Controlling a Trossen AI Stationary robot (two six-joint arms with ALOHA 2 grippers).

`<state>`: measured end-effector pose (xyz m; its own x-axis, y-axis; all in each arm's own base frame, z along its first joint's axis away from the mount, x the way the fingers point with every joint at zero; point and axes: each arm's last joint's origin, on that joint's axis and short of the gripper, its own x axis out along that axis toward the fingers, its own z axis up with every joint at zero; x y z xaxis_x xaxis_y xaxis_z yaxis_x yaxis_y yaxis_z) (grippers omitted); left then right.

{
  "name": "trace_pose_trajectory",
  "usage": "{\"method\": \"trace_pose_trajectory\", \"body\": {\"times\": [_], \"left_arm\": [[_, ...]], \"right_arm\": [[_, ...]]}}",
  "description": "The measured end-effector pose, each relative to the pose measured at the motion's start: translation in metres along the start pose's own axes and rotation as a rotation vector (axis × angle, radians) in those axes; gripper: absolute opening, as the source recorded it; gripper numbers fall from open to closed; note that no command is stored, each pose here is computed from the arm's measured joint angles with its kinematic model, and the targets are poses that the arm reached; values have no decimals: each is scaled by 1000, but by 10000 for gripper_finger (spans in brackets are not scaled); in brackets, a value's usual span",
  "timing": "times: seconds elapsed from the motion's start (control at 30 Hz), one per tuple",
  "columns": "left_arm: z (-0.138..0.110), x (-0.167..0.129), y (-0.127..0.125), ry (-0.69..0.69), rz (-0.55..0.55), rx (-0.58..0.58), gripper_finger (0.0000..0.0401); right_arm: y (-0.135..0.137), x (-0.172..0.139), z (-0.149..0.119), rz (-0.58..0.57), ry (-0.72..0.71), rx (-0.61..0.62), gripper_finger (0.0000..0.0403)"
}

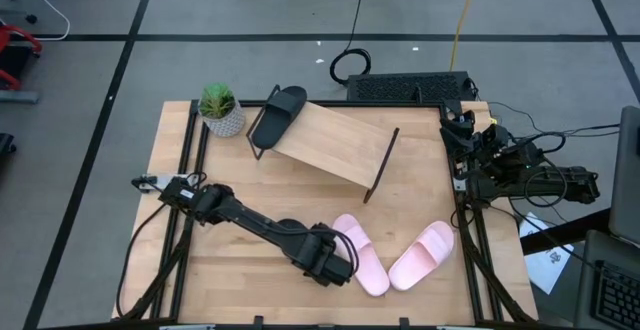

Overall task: Pick and place slides into the shelf
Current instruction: Put the black slipper on the shelf

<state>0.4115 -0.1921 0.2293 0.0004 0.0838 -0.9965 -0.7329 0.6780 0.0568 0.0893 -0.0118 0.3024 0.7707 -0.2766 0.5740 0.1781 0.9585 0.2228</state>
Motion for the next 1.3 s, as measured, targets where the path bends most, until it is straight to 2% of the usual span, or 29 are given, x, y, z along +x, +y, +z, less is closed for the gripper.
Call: {"method": "trace_pose_trajectory", "body": {"times": [0.13, 0.57, 1.0, 1.3], "left_arm": [[-1, 7, 3, 14, 48, -27, 124], [-1, 7, 4, -4, 62, -14, 124], [-5, 28, 12, 61, 165, -36, 124], [-5, 28, 12, 38, 171, -39, 124]], "right_arm": [[0, 0, 0, 0, 0, 0, 121], [0, 0, 0, 0, 0, -26, 121], [0, 0, 0, 0, 0, -26, 121], [0, 0, 0, 0, 0, -44, 121]]}}
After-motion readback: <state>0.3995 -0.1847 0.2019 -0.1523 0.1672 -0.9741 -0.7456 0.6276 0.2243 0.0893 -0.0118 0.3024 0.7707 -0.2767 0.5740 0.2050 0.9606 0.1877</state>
